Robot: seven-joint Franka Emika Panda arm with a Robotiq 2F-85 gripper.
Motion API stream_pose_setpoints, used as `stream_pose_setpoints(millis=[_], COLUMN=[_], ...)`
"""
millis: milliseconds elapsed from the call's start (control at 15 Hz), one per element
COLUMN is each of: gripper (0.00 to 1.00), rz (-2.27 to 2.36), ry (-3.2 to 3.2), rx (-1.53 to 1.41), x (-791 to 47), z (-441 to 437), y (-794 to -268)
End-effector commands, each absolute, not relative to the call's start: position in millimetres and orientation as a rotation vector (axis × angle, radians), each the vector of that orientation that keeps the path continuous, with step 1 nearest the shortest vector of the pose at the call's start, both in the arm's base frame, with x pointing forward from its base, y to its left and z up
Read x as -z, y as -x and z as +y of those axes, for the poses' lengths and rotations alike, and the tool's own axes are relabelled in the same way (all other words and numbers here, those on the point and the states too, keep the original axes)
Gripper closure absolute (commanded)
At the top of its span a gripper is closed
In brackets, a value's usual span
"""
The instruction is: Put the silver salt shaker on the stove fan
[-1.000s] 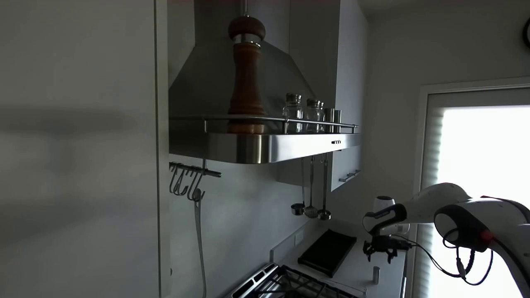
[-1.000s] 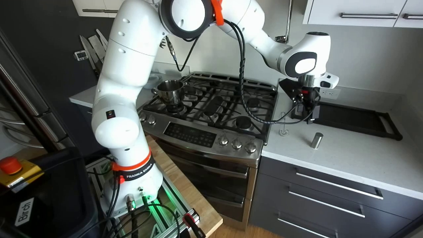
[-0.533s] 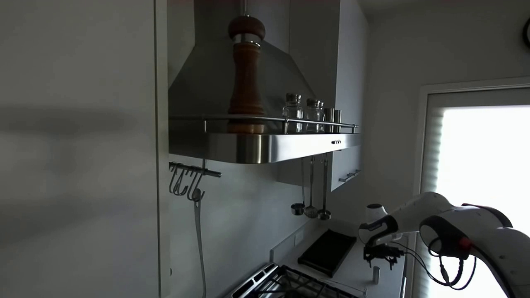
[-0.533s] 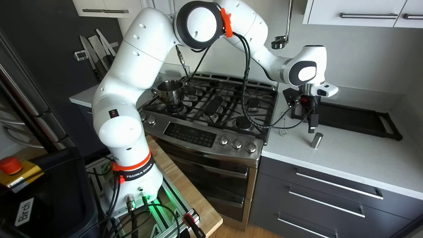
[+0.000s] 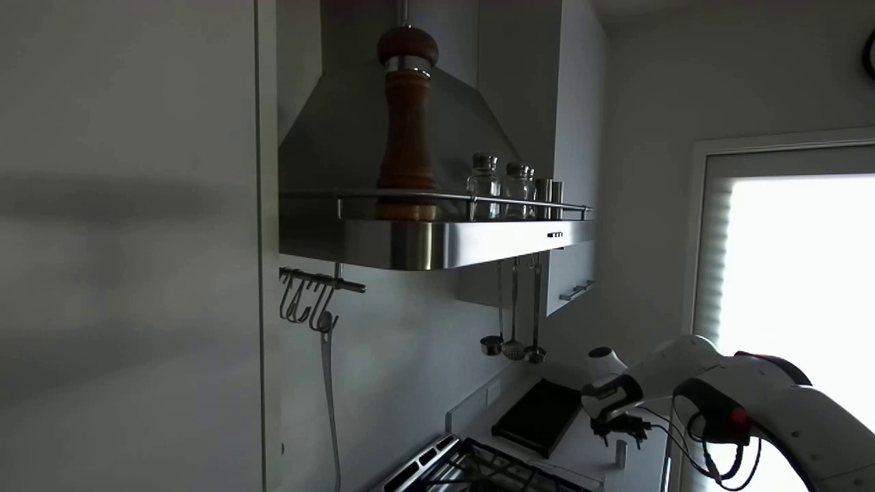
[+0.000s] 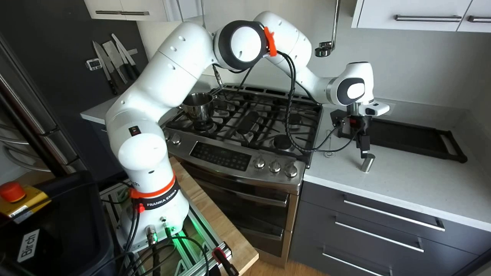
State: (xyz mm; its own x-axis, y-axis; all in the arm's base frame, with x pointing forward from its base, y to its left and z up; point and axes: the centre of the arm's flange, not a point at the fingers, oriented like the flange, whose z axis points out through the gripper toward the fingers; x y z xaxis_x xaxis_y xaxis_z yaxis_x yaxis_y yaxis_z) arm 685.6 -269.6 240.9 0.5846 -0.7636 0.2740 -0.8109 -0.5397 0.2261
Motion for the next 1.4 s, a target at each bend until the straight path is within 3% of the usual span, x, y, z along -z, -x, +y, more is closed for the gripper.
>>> stream_pose_setpoints(millis=[0, 1333], gripper=[0.00, 0.00], rz=[-1.284, -1.292], ry=[-2.423, -2.308], rx=[-0.175, -0.414], x=[-228.1, -176.3], z=[-267.6, -249.2], y=[-708.0, -702.1])
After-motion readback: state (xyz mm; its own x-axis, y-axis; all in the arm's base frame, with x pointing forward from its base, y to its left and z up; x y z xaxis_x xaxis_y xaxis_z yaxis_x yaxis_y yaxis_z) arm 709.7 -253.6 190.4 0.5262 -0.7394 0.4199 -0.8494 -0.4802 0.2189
